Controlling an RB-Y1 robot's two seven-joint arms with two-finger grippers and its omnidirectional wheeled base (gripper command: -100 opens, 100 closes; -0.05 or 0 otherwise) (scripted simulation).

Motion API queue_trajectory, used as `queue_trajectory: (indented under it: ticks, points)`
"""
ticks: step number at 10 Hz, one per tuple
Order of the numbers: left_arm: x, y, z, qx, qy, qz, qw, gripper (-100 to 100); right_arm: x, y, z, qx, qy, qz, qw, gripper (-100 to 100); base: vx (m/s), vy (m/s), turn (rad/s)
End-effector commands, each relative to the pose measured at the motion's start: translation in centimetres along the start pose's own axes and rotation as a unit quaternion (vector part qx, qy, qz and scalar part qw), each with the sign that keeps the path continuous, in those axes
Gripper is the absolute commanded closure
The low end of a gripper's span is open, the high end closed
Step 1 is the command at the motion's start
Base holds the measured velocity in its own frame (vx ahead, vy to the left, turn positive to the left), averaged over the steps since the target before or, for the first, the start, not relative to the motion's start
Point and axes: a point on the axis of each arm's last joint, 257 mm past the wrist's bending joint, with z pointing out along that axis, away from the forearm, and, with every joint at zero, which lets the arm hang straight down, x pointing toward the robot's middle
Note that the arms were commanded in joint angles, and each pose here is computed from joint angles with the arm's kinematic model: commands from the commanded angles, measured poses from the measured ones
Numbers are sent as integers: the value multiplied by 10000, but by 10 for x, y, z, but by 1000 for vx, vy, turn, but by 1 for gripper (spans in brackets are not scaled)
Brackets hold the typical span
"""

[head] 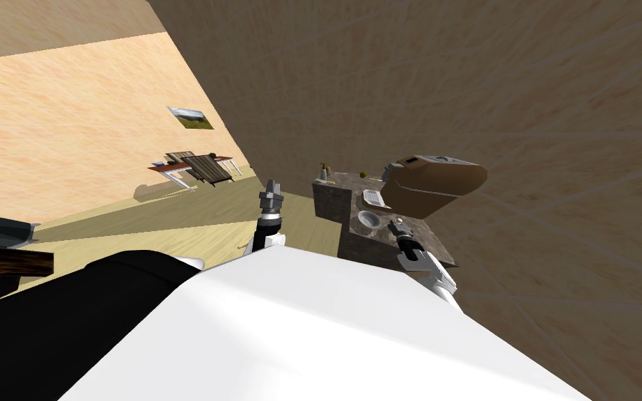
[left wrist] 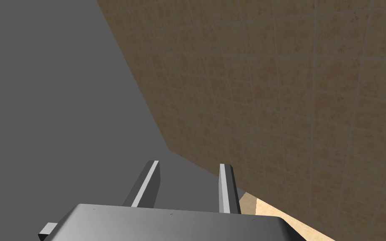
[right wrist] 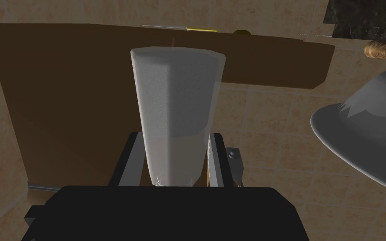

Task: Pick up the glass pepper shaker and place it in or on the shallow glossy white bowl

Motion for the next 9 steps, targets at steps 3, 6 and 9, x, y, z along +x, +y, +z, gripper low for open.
queue_trajectory:
  ticks: [3, 6, 9]
  points:
    - [0, 0, 0, 0, 0, 0, 10000, 0, 0, 0, 0, 2, 2, 2, 10000, 0, 0, 0, 0]
    - [0, 0, 0, -1, -1, 0, 10000, 0, 2, 8, -17, -243, -16, -50, 9997, 100, 65, 56, -203]
    - [0, 0, 0, 0, 0, 0, 10000, 0, 3, 8, -21, -280, -9, -54, 9996, 0, 31, 21, -46]
